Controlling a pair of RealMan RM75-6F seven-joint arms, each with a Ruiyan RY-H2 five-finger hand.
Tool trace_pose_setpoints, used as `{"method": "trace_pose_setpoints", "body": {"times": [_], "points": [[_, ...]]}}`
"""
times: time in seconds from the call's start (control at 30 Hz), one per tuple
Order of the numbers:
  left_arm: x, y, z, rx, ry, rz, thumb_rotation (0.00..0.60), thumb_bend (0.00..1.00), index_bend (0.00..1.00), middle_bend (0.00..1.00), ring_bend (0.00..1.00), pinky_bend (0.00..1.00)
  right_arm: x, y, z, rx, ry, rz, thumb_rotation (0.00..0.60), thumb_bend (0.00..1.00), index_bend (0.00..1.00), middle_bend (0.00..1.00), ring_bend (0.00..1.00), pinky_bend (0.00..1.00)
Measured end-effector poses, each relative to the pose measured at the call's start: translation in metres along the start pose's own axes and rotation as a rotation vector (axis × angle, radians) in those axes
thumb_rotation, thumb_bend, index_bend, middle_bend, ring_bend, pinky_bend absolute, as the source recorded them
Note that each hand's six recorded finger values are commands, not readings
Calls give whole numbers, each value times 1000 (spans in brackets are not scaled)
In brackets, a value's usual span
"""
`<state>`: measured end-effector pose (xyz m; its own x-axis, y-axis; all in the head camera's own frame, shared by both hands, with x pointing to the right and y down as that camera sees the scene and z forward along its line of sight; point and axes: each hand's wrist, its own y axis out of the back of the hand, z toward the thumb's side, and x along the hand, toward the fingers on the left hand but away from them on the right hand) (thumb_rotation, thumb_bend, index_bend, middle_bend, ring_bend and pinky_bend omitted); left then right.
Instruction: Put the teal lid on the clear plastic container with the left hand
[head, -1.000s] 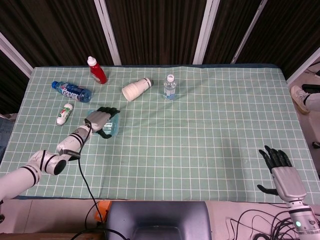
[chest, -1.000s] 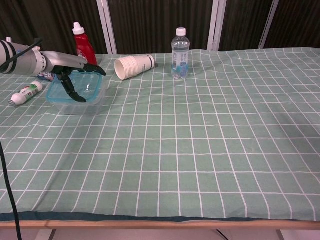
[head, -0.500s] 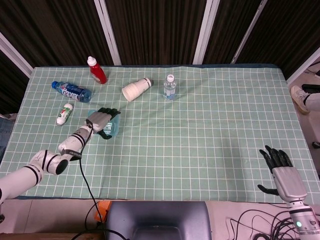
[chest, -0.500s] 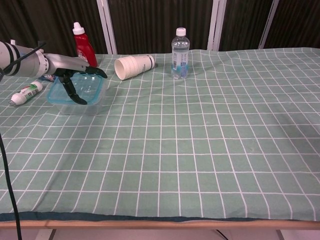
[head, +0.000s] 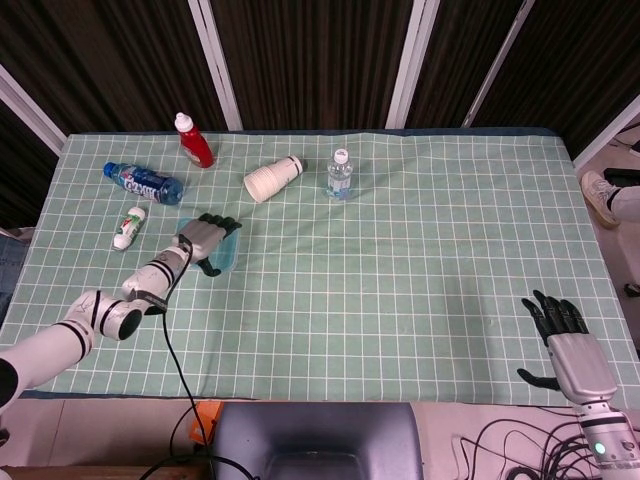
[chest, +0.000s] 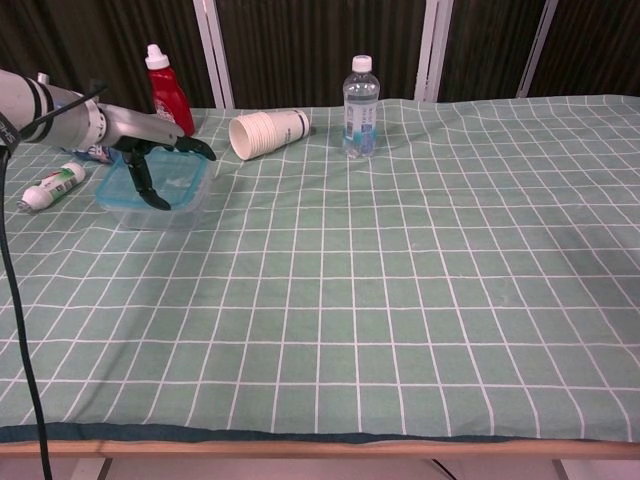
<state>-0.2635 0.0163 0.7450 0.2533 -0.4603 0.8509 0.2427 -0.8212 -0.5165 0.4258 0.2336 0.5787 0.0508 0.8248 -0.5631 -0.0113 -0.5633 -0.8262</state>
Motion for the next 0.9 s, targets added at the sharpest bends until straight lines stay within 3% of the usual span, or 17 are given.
{"method": "trace_pose_setpoints", "body": {"times": [0.9], "points": [[1, -2, 4, 32, 26, -4, 600, 257, 0, 27, 0, 0, 1, 2, -1, -5, 1, -4, 600, 62, 0, 0, 0, 0]]}}
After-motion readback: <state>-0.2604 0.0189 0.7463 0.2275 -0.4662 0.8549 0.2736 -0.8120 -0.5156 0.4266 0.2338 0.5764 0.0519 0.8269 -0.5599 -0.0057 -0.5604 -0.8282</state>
